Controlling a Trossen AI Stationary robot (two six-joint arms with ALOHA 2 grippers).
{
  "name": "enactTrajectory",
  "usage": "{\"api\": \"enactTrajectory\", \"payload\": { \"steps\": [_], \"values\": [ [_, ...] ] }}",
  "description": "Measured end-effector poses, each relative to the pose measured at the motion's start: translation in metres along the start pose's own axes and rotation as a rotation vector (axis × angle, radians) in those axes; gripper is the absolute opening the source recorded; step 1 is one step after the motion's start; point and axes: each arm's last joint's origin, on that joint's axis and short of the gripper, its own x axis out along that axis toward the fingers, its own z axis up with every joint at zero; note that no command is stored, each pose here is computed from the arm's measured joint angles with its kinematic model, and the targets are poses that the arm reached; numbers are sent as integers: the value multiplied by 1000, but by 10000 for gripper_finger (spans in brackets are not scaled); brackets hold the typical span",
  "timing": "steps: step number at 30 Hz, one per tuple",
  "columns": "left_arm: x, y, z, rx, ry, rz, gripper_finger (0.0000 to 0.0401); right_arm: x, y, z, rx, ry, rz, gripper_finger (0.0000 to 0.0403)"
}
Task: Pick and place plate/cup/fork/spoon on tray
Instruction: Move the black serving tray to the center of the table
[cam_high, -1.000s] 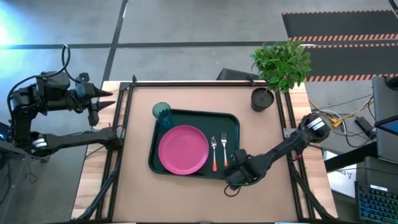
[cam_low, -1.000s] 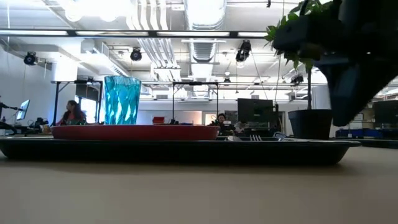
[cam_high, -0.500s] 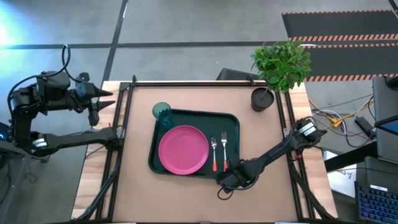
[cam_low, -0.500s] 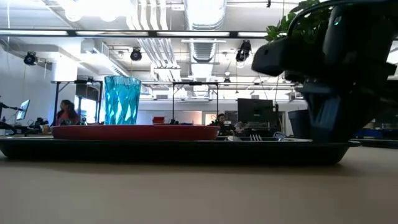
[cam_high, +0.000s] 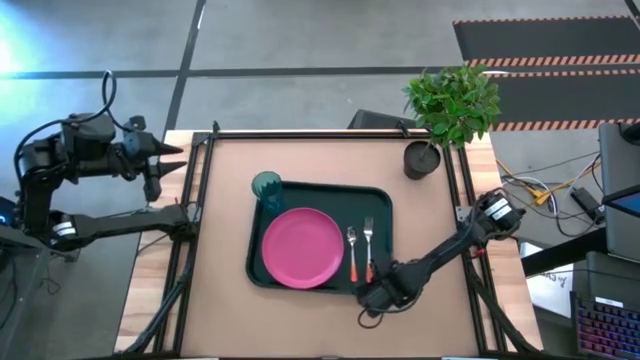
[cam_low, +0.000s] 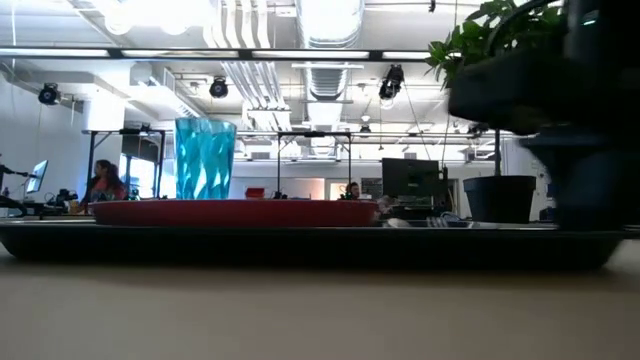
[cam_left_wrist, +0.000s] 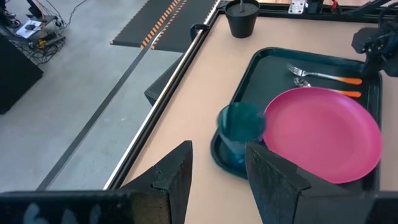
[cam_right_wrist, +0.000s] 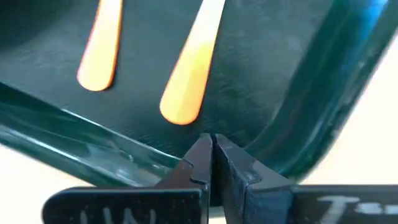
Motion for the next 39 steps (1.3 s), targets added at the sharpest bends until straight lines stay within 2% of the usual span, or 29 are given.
{"api": "enactTrajectory", "payload": {
  "steps": [7, 14, 18, 24, 28, 33, 36, 39],
  "values": [
    [5, 1, 4, 0, 17, -4, 131, -10, -13, -5, 5, 45, -100, 8],
    [13, 2, 8, 1, 43, -10, 131, -11, -13, -6, 1, 52, -97, 8],
    [15, 2, 9, 0, 51, -11, 126, -26, -8, -4, -24, 29, -58, 8],
    [12, 2, 7, 0, 44, -10, 118, -75, -3, 9, -36, -196, 3, 8],
    [13, 2, 8, -4, 49, 2, 118, -111, 3, 21, -75, -434, 139, 8],
    [27, 9, 17, 49, 91, 160, 111, -153, 15, 31, -176, -755, 298, 8],
    [39, 11, 21, 117, 133, 183, 77, -172, 23, 33, -233, -876, 353, 8],
    [55, 11, 22, 148, 190, 165, 18, -185, 31, 34, -301, -921, 381, 8]
  ]
}}
